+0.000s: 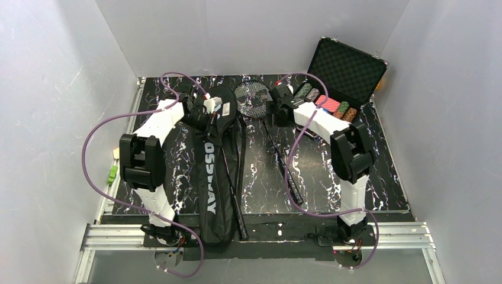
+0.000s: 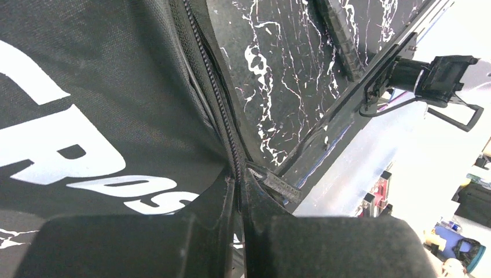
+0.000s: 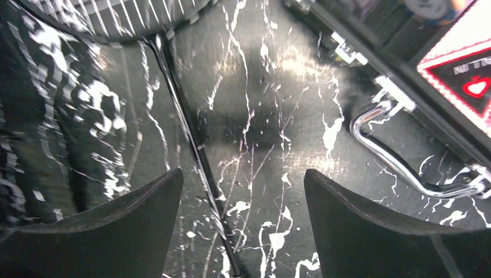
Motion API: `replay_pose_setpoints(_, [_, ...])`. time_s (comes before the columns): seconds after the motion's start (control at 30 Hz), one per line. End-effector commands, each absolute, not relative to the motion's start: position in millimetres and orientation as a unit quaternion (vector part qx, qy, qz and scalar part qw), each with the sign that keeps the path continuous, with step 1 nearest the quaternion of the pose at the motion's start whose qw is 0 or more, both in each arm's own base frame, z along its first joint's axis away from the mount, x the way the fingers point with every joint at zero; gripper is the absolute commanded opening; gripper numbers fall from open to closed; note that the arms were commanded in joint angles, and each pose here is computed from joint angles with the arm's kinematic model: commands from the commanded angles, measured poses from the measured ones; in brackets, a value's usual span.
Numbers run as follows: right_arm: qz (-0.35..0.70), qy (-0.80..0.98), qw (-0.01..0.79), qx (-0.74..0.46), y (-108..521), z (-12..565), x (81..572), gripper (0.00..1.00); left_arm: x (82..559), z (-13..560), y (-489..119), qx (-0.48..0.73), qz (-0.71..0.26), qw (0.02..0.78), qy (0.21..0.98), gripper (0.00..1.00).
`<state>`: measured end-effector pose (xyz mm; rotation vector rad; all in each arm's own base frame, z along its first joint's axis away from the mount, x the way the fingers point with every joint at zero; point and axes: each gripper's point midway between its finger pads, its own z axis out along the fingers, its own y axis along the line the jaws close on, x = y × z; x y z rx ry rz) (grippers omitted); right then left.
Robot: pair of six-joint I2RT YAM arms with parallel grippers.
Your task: Pack up the badminton gear
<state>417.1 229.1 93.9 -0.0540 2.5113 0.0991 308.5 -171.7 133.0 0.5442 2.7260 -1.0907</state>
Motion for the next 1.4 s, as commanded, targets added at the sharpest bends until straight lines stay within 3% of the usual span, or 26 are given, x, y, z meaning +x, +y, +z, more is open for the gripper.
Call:
replay_pose_setpoints(0.0, [0.023,0.96,0.266,-0.086,229,71,398,0.85,304,171,-177,0.207,-0.388,0.121,0.89,0.0])
replay_pose_setpoints(0.2, [0.061,0.963,0.245,-0.092,240,50,384,0.85,304,171,-176,0.214,-0.384,0.13,0.889,0.0])
replay_pose_setpoints(0.4, [0.06,0.964,0.235,-0.104,245,38,374,0.73,304,167,-174,0.216,-0.377,0.135,0.891,0.0])
replay_pose_setpoints(0.53, [0.039,0.965,0.232,-0.114,249,25,365,0.59,305,170,-176,0.217,-0.382,0.143,0.887,0.0])
replay_pose_setpoints(0.67, [0.034,0.969,0.221,-0.108,249,14,357,0.37,303,172,-176,0.211,-0.385,0.13,0.889,0.0])
replay_pose_setpoints(0.8, [0.038,0.967,0.228,-0.111,250,20,355,0.01,304,175,-176,0.207,-0.384,0.132,0.89,0.0])
replay_pose_setpoints(1.1, [-0.004,0.923,0.354,-0.152,244,119,355,0.01,306,163,-173,0.198,-0.372,0.121,0.899,0.0])
replay_pose_setpoints(1.37, [-0.044,0.914,0.38,-0.133,206,183,304,0.01,312,156,-171,0.194,-0.36,0.124,0.904,0.0])
